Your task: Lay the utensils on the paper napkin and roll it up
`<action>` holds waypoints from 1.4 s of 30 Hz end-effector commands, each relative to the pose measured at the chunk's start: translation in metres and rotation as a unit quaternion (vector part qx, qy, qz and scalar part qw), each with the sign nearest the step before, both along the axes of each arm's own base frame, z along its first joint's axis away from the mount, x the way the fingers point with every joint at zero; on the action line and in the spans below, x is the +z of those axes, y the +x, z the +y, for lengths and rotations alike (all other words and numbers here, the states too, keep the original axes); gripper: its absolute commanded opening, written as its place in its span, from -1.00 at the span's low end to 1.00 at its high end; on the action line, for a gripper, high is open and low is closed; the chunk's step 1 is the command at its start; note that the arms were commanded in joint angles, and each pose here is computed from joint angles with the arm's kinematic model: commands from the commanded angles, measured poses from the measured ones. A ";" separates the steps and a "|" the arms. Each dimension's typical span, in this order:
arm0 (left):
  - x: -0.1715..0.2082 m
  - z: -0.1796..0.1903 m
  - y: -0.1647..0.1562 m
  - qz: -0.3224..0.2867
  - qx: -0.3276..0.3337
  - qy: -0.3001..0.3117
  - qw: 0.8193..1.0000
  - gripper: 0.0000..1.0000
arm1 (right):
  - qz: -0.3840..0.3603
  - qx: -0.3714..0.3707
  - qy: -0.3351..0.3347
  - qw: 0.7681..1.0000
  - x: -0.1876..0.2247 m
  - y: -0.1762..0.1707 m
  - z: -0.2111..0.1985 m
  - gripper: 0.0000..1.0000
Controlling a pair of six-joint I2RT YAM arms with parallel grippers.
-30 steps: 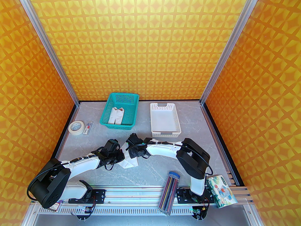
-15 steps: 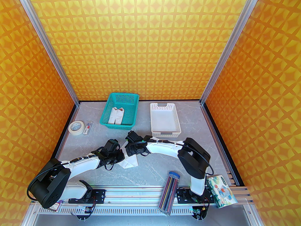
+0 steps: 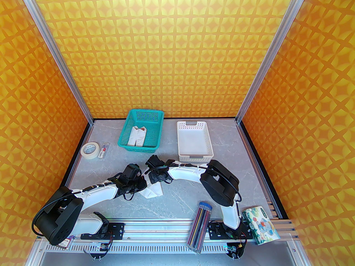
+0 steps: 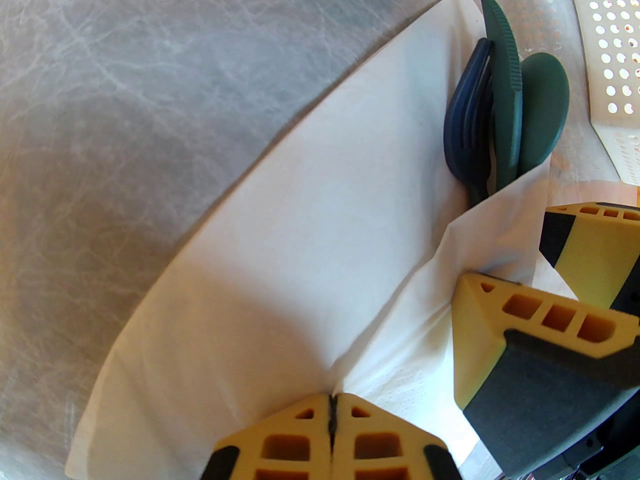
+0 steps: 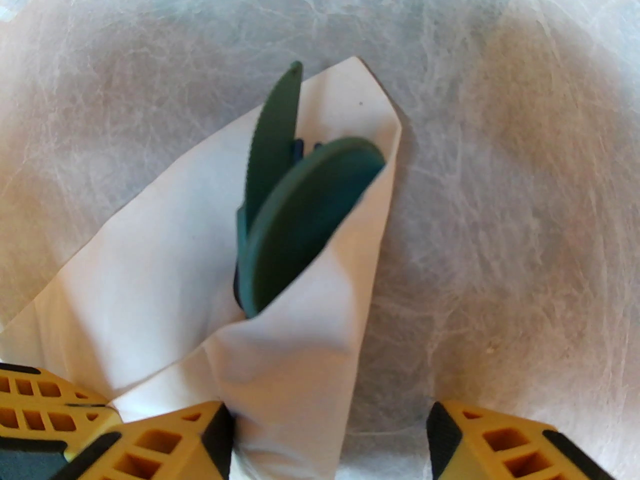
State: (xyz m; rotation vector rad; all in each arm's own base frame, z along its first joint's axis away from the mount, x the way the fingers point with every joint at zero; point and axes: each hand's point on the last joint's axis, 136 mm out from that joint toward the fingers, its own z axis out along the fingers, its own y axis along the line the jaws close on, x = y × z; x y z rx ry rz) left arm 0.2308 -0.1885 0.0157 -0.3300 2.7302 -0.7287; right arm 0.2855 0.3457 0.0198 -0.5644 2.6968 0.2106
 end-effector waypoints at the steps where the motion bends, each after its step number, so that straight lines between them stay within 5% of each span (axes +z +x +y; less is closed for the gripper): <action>1: -0.031 0.029 -0.028 0.061 0.016 0.062 0.996 -1.00 | -0.010 -0.044 -0.051 0.998 -0.009 0.013 -0.040 0.31; 12: -0.032 0.028 -0.028 0.061 0.018 0.061 0.996 -1.00 | 0.002 -0.015 0.013 1.000 0.012 0.010 -0.020 0.29; 22: -0.029 0.026 -0.025 0.056 0.016 0.059 0.997 -1.00 | 0.024 0.015 0.140 0.990 0.049 -0.013 -0.006 0.46; 31: -0.028 0.026 -0.025 0.055 0.015 0.058 0.997 -1.00 | 0.054 0.023 0.131 0.990 0.028 -0.020 -0.007 0.27; 42: -0.028 0.026 -0.025 0.054 0.014 0.059 0.997 -1.00 | 0.068 0.038 0.119 0.990 0.015 -0.024 0.011 0.28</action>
